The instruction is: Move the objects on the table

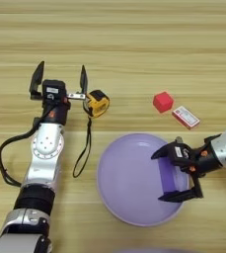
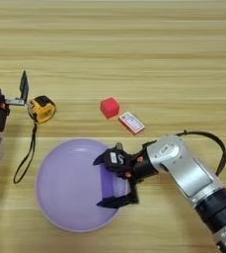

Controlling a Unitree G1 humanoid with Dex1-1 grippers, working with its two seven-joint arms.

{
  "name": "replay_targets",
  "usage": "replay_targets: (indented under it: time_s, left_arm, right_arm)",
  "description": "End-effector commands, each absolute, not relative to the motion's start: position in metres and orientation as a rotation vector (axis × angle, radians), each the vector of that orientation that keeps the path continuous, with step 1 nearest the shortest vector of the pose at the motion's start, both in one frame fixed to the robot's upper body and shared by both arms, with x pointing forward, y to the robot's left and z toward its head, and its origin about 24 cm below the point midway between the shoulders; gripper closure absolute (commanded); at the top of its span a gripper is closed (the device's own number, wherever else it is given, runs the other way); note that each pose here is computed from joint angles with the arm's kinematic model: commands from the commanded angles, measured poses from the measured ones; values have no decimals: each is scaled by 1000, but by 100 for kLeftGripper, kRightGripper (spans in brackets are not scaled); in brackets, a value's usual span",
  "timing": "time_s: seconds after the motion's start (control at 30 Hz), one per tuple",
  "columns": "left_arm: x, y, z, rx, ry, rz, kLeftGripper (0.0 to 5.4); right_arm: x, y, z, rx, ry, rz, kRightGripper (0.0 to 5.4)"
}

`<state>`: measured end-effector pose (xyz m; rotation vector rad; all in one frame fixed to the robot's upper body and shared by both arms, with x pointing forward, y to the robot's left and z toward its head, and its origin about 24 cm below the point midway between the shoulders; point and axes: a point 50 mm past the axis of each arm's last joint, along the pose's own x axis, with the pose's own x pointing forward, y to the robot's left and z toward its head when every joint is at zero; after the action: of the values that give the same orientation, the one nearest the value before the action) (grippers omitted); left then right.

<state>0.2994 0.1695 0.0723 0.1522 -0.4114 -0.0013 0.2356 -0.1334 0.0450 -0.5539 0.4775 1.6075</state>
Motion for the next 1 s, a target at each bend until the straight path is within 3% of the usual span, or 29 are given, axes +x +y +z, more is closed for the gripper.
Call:
replay_targets:
  time_s: [0.03,0.57,1.0]
  left_arm:
    - [302,167,76,168,-426,-9,0]
    - [303,166,76,166,-426,-10,0]
    - [303,166,76,166,-425,-10,0]
  right_arm:
    - [230,-144,41,-565,554,1599,1]
    - [233,-151,52,-625,555,1585,1]
    - [233,-159,45,-653,608,1567,1]
